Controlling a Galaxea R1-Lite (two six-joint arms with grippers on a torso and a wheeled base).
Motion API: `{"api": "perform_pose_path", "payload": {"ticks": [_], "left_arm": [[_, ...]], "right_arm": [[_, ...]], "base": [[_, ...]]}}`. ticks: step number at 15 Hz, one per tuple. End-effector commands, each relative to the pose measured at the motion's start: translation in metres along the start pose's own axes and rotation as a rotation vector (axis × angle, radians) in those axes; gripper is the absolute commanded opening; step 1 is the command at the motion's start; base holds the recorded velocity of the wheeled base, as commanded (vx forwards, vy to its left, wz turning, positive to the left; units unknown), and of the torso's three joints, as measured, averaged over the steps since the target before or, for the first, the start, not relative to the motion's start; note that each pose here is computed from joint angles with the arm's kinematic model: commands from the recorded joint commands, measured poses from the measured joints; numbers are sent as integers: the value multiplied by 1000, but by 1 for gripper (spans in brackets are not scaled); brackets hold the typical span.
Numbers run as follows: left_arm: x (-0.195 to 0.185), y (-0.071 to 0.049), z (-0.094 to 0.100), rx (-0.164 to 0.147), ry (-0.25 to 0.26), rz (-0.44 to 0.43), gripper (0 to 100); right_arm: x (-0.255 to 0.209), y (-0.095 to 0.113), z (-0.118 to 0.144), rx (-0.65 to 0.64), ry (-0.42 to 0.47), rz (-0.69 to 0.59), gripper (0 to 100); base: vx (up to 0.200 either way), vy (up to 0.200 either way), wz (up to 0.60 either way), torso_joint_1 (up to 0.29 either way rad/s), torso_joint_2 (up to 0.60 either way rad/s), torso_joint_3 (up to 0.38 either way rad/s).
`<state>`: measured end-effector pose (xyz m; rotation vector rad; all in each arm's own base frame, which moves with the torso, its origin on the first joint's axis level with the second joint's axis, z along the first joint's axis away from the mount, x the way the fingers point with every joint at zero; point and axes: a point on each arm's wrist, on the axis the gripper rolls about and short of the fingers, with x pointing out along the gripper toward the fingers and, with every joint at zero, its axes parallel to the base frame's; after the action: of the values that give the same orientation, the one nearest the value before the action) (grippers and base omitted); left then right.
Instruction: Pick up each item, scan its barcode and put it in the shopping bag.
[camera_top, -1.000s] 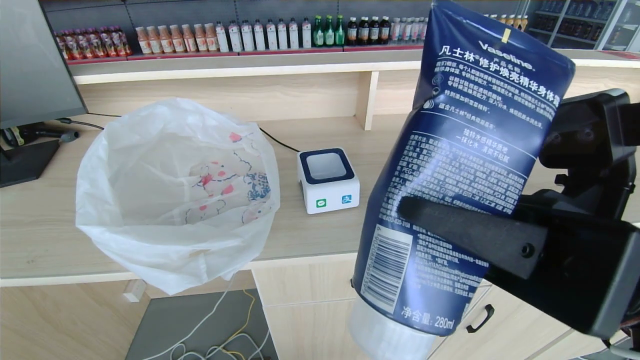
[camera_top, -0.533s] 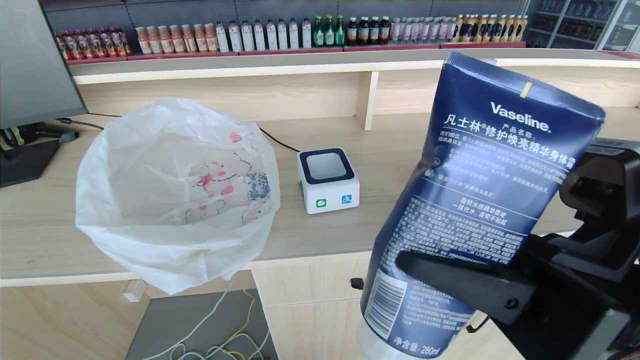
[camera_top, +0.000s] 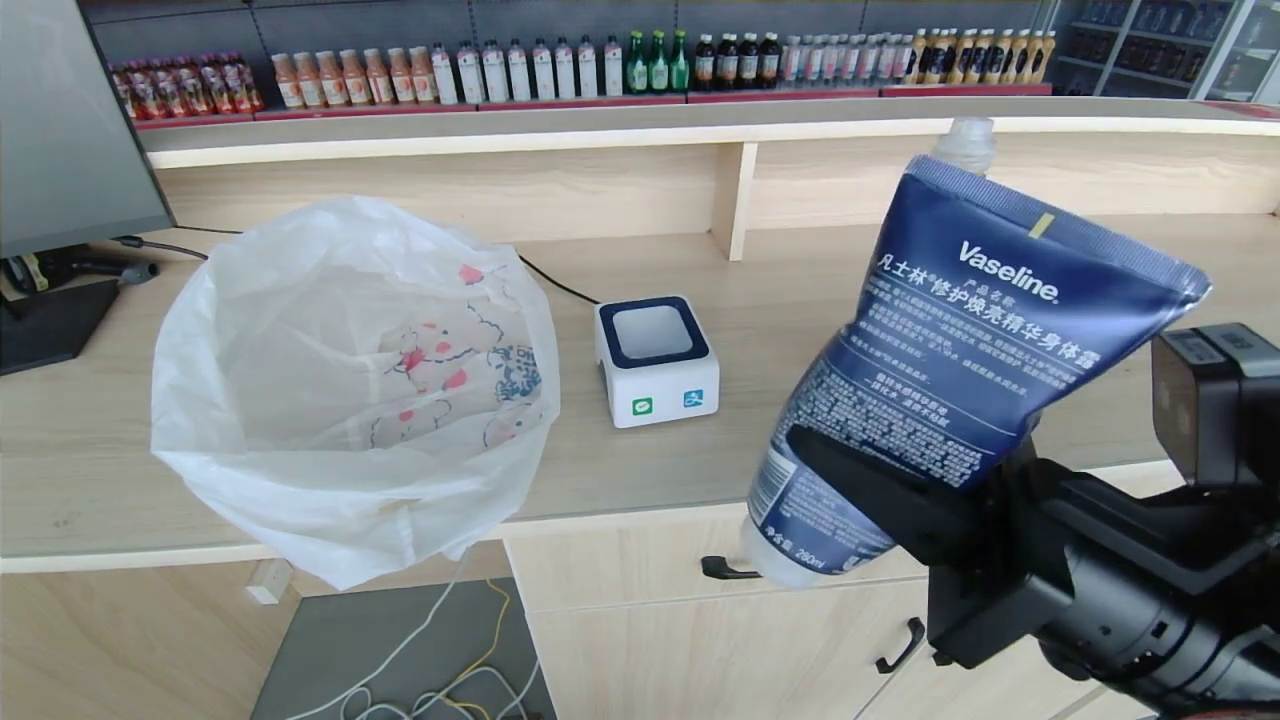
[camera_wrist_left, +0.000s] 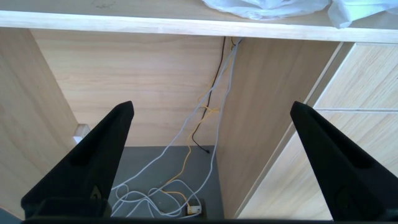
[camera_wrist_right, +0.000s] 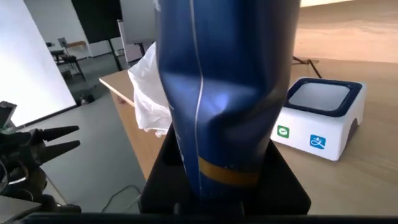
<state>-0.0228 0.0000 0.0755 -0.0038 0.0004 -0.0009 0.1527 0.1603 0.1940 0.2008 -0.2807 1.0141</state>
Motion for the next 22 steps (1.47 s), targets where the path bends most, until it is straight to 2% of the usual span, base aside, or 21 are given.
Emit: {"api": "perform_pose_path", "payload": {"ticks": [1, 4, 7, 9, 10, 15, 17, 22], "left_arm": [[0, 0, 0, -1, 0, -1, 100], [0, 0, 0, -1, 0, -1, 100], [0, 0, 0, 1, 0, -1, 100], [0, 0, 0, 2, 0, -1, 100], [0, 0, 0, 13, 1, -1, 100], [0, 0, 0, 10, 0, -1, 100], [0, 0, 0, 7, 1, -1, 100], [0, 0, 0, 2, 1, -1, 100]], "right_arm": [[-4, -1, -2, -65, 6, -81, 0], [6, -11, 12, -168, -66, -315, 0], [14, -18, 24, -218, -121, -420, 0], [15, -19, 24, -239, -118, -430, 0], [15, -20, 19, -236, -97, -429, 0], [28, -26, 15, -232, -103, -453, 0], [36, -28, 20, -226, -137, -521, 0], [36, -28, 21, -223, -143, -524, 0]], "base": [[0, 0, 0, 0, 0, 0], [0, 0, 0, 0, 0, 0], [0, 0, 0, 0, 0, 0], [0, 0, 0, 0, 0, 0], [0, 0, 0, 0, 0, 0], [0, 0, 0, 0, 0, 0], [0, 200, 0, 7, 0, 2], [0, 200, 0, 3, 4, 3]]}}
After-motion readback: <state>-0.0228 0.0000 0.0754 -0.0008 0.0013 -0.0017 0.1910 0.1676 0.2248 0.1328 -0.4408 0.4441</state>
